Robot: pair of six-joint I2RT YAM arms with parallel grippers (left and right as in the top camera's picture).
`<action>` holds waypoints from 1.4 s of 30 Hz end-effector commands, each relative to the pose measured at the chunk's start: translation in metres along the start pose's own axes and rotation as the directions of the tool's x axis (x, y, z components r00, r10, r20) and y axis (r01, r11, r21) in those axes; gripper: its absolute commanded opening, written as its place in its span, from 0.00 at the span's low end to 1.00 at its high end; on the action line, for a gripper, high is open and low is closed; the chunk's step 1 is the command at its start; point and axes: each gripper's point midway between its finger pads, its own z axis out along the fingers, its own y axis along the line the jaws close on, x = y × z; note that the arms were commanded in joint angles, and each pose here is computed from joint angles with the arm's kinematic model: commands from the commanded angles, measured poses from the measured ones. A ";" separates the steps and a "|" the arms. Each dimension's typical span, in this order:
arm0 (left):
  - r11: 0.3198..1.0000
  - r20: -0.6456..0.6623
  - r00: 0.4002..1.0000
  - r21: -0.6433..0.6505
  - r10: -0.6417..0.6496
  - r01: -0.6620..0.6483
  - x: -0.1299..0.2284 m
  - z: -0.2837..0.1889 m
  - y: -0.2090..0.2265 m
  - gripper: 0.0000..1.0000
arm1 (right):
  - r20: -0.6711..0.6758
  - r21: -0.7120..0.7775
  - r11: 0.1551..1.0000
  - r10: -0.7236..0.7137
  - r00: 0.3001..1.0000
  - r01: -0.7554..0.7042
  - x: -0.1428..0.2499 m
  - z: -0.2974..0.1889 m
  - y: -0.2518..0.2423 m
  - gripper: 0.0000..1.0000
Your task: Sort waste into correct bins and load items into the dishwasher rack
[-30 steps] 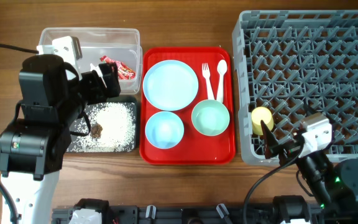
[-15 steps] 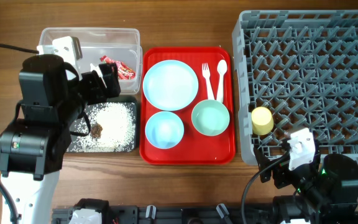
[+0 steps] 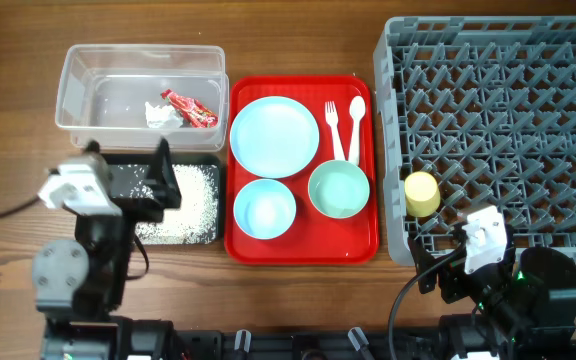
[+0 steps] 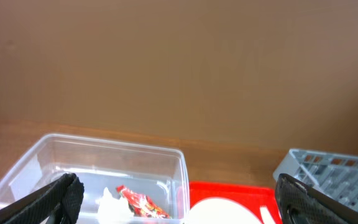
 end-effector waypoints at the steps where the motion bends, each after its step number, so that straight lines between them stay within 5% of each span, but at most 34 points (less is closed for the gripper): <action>1: 1.000 0.036 0.999 0.020 0.021 -0.022 0.029 -0.013 0.003 1.00 | 0.017 -0.010 1.000 0.006 1.000 -0.006 -0.006 -0.003 0.002 1.00; 9: 0.999 0.187 0.982 0.037 0.020 -0.027 0.085 -0.016 0.017 1.00 | 0.018 -0.010 1.000 0.006 1.000 -0.006 -0.006 -0.003 0.002 1.00; 18: 0.999 0.134 0.991 0.027 0.019 -0.023 0.120 -0.006 0.025 1.00 | 0.017 -0.010 1.000 0.006 1.000 -0.006 -0.006 -0.003 0.002 1.00; 23: 1.000 -0.032 0.999 -0.004 0.010 -0.010 0.161 -0.004 0.033 1.00 | 0.017 -0.009 1.000 0.006 1.000 -0.005 -0.006 -0.003 0.002 1.00; 34: 1.000 -0.042 0.999 -0.009 0.009 -0.010 0.163 -0.004 0.035 1.00 | 0.022 -0.009 1.000 0.004 1.000 -0.004 -0.007 -0.003 0.001 1.00; 38: 1.000 -0.042 0.999 -0.009 0.009 -0.010 0.163 -0.004 0.035 1.00 | 0.150 0.002 1.000 -0.024 0.988 0.024 -0.039 -0.006 -0.001 1.00; 42: 1.000 -0.042 0.999 -0.009 0.009 -0.010 0.163 -0.004 0.035 1.00 | 0.244 -0.214 0.970 0.170 0.955 -0.118 -0.069 -0.014 0.027 1.00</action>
